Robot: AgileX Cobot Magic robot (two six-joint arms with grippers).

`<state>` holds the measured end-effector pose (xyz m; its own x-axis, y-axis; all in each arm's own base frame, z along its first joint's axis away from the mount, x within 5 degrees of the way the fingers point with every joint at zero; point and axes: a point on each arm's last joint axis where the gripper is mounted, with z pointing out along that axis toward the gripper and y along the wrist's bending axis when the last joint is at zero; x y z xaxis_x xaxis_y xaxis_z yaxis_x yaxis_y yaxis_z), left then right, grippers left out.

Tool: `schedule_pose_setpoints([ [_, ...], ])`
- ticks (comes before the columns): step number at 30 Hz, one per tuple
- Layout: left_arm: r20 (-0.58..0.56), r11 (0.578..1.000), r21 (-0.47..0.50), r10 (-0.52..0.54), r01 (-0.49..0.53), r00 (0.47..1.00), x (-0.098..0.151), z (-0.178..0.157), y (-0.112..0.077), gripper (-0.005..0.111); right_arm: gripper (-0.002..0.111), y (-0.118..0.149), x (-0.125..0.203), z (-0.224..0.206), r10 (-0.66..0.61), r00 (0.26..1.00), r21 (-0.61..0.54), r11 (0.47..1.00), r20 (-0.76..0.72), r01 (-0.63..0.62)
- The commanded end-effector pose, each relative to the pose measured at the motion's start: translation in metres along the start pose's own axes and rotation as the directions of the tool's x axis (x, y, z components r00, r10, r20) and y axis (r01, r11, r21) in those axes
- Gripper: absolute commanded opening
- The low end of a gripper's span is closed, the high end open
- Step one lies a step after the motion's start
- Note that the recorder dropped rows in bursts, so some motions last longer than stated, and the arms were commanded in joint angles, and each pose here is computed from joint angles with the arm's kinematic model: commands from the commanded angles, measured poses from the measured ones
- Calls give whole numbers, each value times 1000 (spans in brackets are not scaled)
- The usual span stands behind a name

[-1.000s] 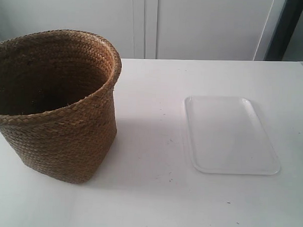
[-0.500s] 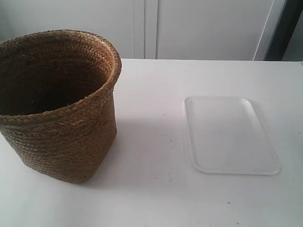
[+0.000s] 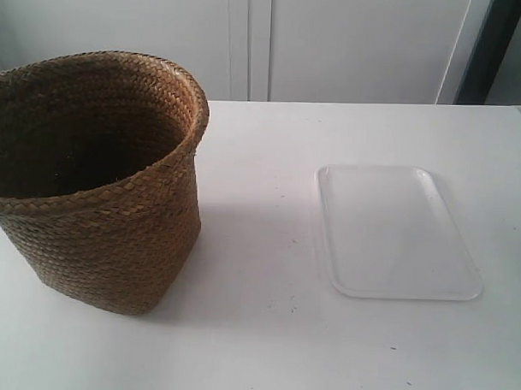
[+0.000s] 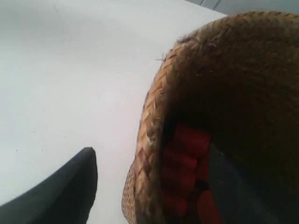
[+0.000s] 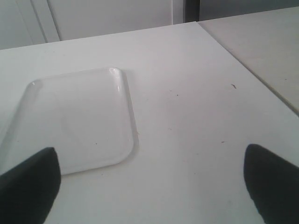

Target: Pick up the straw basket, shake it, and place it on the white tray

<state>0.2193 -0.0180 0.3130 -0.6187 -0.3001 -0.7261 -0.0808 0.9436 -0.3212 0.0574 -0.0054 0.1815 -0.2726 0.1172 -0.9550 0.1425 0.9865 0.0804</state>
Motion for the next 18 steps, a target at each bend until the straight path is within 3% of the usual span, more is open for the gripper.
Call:
schedule_pose_setpoints([
  [1,-42,1000,-13,11,-11,999,1,18,2,70,105,0,0,0,-5,1000,4,1000,7,5],
  [4,-49,1000,-20,19,-20,999,1,28,4,65,105,0,0,0,-5,1000,4,1000,7,5],
  [6,-54,1000,-22,18,-19,998,1,30,5,52,105,0,0,0,-5,1000,4,1000,7,5],
  [11,-50,1000,-22,20,-21,999,1,30,4,4,105,0,-1,0,-13,1000,5,1000,11,13],
  [14,-59,999,-22,25,-27,998,1,30,5,0,105,-2,-11,0,-107,988,31,994,116,104],
  [16,-68,999,-23,25,-27,997,2,30,5,0,105,-2,-20,-2,-97,970,43,995,223,90],
  [18,-71,1000,-20,19,-20,997,3,30,4,0,105,-2,-31,-5,16,939,20,1000,344,-24],
])
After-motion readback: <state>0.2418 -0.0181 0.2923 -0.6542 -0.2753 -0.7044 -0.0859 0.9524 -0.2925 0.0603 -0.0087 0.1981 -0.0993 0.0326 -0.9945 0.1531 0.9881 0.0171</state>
